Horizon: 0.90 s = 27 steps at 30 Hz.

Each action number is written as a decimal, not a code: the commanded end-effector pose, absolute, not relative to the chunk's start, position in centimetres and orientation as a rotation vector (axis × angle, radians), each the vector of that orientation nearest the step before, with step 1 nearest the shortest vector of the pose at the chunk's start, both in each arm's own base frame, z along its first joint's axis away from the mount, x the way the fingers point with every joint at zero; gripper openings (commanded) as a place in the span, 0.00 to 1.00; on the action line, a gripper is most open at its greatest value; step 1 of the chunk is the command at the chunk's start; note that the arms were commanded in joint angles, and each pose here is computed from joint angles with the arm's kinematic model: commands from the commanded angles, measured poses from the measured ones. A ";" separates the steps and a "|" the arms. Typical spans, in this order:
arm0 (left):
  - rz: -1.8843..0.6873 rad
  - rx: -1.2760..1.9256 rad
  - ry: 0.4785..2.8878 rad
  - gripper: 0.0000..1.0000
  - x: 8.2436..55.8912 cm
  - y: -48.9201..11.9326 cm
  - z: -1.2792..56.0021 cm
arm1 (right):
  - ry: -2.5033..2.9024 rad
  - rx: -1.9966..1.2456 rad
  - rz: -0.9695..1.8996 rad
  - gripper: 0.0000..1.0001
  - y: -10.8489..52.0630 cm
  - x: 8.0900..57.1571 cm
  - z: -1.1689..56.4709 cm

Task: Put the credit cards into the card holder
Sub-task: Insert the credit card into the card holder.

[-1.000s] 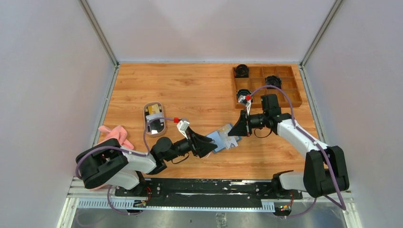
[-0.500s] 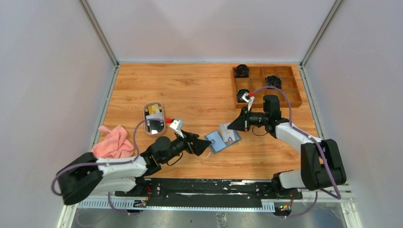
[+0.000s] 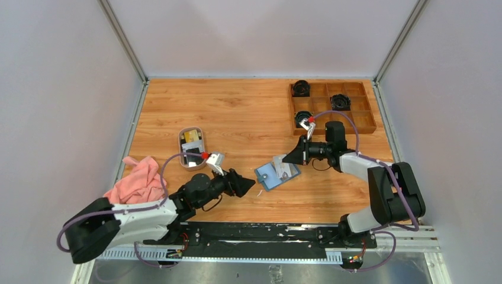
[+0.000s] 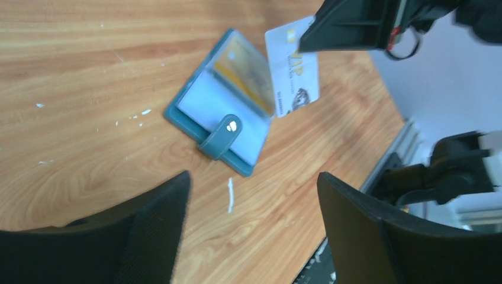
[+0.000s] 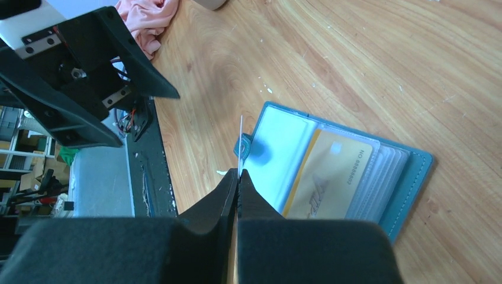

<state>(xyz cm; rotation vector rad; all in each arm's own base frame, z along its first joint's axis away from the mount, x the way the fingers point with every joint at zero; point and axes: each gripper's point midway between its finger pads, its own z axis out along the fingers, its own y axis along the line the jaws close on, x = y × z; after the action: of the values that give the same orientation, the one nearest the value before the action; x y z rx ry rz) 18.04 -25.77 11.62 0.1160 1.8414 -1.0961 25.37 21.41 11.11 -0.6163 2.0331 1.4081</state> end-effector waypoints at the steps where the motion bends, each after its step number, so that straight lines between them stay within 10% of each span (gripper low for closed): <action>1: -1.118 0.157 1.983 0.77 17.9 -28.1 9.7 | 2.068 -0.594 1.352 0.00 20.7 26.3 10.0; 12: -1.020 0.094 2.117 0.58 19.6 -29.4 5.8 | 2.131 -0.536 1.303 0.00 20.5 28.0 8.4; 27: -0.991 0.083 2.197 0.57 19.8 -30.2 3.6 | 2.219 -0.473 1.361 0.00 20.7 28.1 6.0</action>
<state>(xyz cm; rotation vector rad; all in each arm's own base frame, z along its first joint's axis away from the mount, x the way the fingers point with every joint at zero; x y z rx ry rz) 19.09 -29.61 3.33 0.0973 2.2102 -0.9882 27.12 21.03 5.88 -0.4874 2.2280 1.3760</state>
